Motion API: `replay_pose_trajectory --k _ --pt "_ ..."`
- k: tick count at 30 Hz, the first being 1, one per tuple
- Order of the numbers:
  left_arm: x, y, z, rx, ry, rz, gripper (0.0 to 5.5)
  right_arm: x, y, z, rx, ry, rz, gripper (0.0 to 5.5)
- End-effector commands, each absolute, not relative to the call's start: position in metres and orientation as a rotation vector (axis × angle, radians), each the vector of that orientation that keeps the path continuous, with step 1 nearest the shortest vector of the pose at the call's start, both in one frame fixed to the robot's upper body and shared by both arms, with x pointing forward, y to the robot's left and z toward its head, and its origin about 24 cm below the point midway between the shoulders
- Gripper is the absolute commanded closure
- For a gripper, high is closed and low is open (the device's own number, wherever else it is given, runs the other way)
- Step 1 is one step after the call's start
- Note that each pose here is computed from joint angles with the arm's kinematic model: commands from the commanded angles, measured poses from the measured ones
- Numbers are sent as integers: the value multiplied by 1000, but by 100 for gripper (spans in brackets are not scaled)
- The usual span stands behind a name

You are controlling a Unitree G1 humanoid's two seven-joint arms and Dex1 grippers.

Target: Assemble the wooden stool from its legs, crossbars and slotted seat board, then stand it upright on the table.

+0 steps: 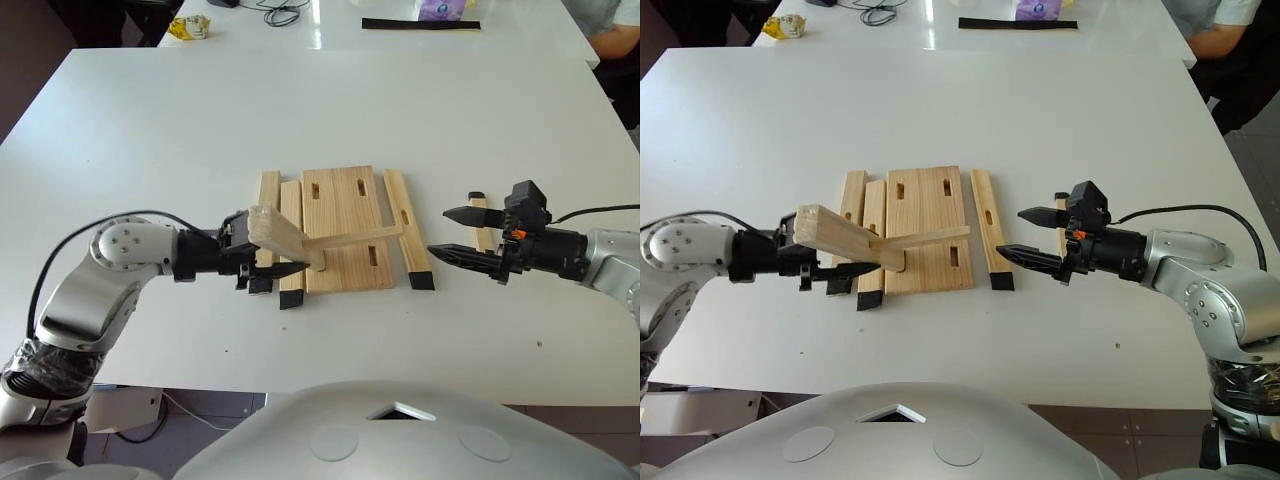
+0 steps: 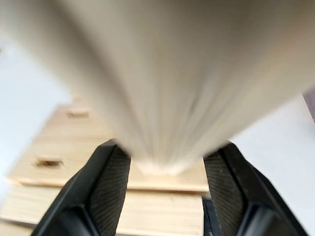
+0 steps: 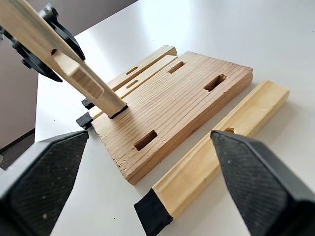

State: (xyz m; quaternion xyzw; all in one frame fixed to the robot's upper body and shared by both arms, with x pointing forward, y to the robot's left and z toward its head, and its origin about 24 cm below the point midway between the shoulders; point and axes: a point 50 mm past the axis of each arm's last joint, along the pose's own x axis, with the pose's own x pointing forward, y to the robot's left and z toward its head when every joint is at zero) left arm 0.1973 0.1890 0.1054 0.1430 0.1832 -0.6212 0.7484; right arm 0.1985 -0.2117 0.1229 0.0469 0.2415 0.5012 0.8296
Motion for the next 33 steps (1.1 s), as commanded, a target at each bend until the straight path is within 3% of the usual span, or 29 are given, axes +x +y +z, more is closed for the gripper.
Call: replay_pose_trajectory --k 1,7,18,24,30,33 --pt "203 187 111 298 403 -1340 233 201 -211 126 79 497 1062 92" --pt "221 190 110 296 354 -1217 145 201 -210 125 80 499 1064 92" --pt "197 230 120 426 470 -1337 140 196 -216 124 68 499 1042 92" --pt "203 253 131 350 498 -1048 140 188 -223 124 66 502 1004 92" --pt "179 239 114 34 759 -794 140 182 -227 124 62 503 973 92" --pt "182 234 106 -136 840 -631 140 183 -226 124 60 504 973 92"
